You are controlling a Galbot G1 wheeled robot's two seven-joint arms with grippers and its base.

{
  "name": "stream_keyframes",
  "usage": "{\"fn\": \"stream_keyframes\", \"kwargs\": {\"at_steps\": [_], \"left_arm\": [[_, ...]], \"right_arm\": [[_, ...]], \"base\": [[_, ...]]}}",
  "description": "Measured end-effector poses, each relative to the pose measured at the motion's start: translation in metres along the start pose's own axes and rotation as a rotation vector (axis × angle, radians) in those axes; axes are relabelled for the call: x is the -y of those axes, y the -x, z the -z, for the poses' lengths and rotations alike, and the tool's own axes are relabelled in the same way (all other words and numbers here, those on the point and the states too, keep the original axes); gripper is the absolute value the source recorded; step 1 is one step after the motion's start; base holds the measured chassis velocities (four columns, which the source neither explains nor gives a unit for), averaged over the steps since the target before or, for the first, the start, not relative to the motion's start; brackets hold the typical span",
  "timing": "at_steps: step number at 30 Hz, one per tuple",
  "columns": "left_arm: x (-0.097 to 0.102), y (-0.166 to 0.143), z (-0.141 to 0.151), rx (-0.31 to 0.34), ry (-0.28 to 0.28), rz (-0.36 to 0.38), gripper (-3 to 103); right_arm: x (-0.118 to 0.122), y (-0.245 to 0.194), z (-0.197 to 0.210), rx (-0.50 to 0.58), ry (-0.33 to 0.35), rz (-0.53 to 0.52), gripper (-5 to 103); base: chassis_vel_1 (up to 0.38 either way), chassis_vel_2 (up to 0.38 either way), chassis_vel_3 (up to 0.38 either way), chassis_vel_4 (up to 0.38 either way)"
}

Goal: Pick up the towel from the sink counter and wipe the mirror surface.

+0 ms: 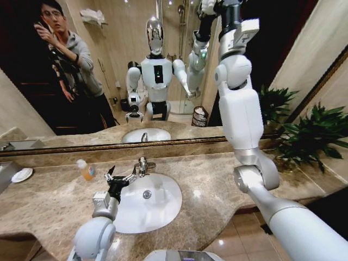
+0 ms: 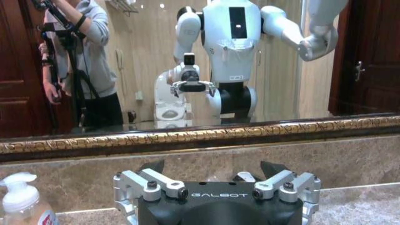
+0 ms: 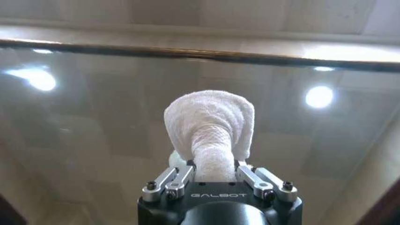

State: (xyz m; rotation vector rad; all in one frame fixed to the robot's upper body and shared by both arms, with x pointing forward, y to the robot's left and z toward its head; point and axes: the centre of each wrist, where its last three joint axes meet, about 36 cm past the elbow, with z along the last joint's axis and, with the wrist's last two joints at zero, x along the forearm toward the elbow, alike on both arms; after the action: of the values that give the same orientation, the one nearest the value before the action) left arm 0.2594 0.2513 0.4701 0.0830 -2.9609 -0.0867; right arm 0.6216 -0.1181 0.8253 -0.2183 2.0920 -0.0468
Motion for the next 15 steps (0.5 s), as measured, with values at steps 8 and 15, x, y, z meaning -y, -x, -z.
{"fn": "stream_keyframes", "kwargs": {"at_steps": [8,15], "left_arm": [[0.0,0.0,0.0,0.0,0.0,0.0,100],[0.0,0.0,0.0,0.0,0.0,0.0,100]], "right_arm": [[-0.071,-0.006,-0.001,0.001,0.031,0.122,22],[-0.072,-0.007,-0.006,-0.004,0.021,0.13,22]], "base": [[0.0,0.0,0.0,0.0],[0.0,0.0,0.0,0.0]]}}
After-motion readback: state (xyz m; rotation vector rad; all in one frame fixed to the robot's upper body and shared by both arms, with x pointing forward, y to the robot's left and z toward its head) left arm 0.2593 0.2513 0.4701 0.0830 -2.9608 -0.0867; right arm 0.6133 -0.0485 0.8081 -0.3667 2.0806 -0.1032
